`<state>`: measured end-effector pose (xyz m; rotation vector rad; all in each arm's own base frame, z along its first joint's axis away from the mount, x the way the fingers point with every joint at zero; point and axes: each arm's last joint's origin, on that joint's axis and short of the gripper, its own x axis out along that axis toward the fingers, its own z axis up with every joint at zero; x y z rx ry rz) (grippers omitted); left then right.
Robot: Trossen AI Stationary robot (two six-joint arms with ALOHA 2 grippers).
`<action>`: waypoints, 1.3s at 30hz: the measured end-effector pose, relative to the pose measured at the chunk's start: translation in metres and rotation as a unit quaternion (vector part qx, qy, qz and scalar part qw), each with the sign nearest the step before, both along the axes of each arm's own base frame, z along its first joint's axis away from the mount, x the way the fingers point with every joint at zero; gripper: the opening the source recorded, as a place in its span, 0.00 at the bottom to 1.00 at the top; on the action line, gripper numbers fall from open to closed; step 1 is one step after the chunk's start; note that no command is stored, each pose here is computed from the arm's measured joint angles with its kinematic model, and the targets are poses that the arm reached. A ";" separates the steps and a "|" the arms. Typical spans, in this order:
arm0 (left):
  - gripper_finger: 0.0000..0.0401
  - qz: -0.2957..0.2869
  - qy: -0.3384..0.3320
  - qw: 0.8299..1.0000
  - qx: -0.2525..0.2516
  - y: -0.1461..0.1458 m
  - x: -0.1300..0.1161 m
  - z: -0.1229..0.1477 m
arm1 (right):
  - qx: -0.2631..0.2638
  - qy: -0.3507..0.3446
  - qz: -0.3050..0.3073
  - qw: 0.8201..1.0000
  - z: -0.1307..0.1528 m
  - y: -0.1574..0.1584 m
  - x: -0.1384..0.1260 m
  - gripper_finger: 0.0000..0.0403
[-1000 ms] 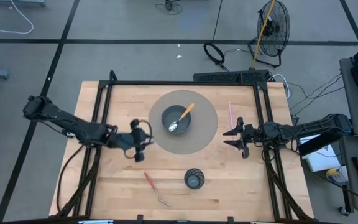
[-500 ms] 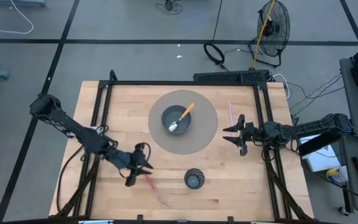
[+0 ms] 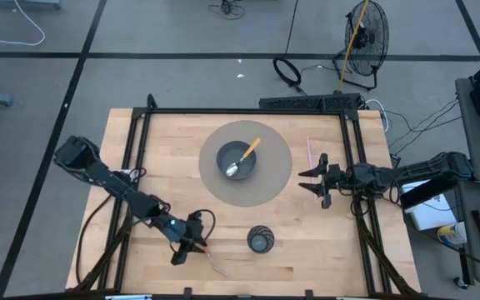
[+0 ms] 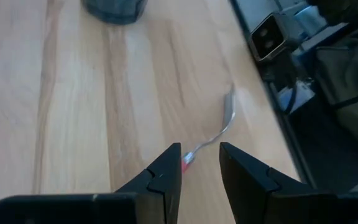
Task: Pick & Place Utensil
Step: Put the pink fork into the dark blue bowl
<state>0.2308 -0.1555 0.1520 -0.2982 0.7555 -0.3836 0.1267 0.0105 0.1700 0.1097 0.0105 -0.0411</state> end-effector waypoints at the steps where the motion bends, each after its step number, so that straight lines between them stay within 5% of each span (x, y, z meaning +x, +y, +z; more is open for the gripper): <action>1: 0.28 0.001 0.005 1.000 0.003 0.000 0.000 -0.002 | 0.002 0.000 0.000 1.000 0.000 0.000 0.000 0.39; 18: 0.28 -0.009 -0.008 0.999 0.048 -0.001 0.001 -0.009 | 0.003 0.003 0.000 1.000 -0.001 0.000 0.000 0.39; 28: 0.34 0.018 0.011 1.000 0.018 -0.001 0.000 -0.009 | 0.002 0.005 0.000 1.000 -0.001 0.000 0.000 0.39; 34: 0.54 0.075 0.052 0.995 -0.046 0.000 0.001 -0.009 | 0.002 0.004 0.000 1.000 -0.001 0.000 0.000 0.39; 39: 0.67 0.177 0.175 0.954 -0.167 0.014 0.005 -0.013 | 0.002 0.000 0.000 1.000 0.000 0.000 0.000 0.38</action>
